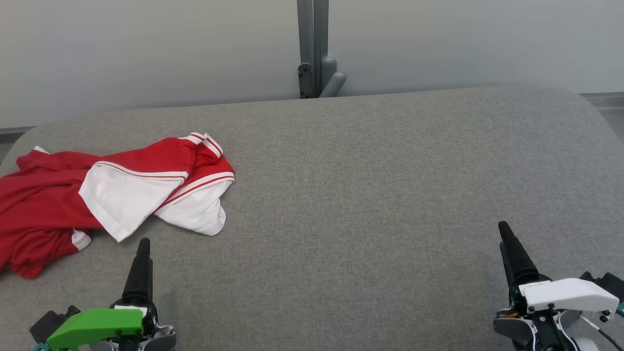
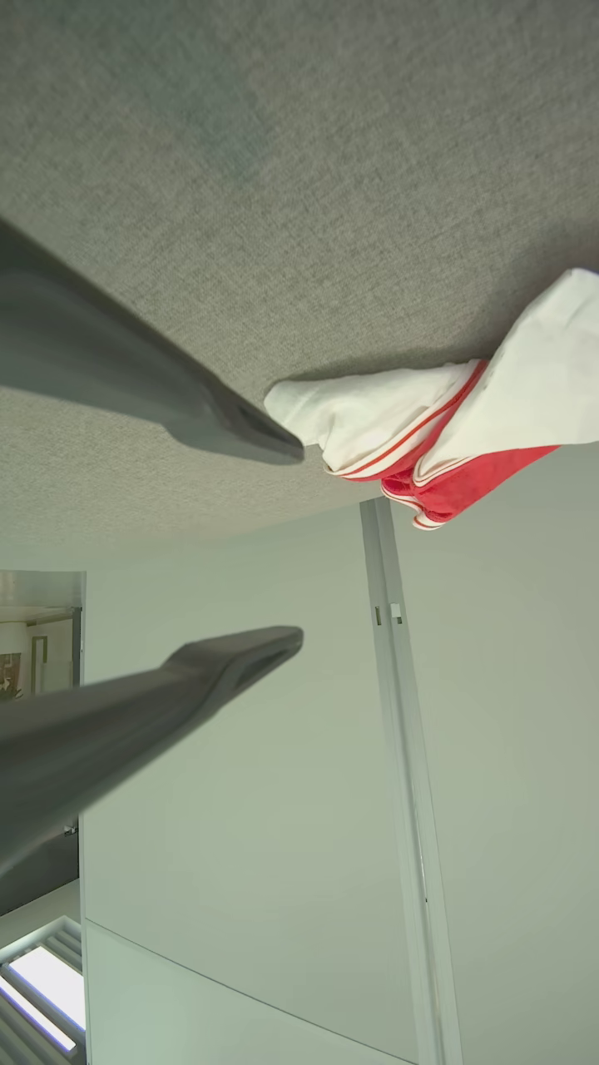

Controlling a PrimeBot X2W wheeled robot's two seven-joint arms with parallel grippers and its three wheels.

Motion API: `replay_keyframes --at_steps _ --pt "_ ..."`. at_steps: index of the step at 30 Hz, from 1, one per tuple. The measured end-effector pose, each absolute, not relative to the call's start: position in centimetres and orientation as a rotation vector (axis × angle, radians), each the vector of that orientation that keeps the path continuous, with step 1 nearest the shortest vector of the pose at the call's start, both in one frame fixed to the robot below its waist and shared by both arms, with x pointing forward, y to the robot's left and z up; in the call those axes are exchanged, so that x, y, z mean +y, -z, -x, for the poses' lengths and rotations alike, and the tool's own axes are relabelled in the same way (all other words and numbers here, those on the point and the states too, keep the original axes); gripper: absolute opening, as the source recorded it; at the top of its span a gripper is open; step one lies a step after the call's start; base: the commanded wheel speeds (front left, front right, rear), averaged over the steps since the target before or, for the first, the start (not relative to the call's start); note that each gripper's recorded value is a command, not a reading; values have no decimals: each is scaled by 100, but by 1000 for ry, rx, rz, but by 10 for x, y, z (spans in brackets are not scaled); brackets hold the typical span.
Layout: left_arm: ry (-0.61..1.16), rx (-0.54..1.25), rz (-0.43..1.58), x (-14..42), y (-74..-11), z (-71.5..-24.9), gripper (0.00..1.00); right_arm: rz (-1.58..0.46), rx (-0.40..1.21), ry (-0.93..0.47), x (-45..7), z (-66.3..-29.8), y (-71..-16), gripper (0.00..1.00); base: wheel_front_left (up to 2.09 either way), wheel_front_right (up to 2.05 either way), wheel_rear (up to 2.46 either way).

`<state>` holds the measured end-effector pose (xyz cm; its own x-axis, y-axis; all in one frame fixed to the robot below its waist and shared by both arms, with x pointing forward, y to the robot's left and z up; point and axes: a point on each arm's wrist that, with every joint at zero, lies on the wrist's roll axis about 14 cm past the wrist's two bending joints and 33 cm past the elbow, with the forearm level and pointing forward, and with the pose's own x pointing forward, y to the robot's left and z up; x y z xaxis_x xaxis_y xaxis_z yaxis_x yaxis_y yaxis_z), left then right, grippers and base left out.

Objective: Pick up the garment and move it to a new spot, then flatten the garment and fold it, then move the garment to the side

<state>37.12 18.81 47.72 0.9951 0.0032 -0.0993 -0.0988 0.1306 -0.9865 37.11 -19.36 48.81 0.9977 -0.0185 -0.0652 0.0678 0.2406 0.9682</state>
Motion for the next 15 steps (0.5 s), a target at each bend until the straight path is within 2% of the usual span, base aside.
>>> replay_keyframes --at_steps 15 --pt "-36 119 1089 175 -472 -368 100 -972 22 49 -196 -368 -495 100 0 0 0"
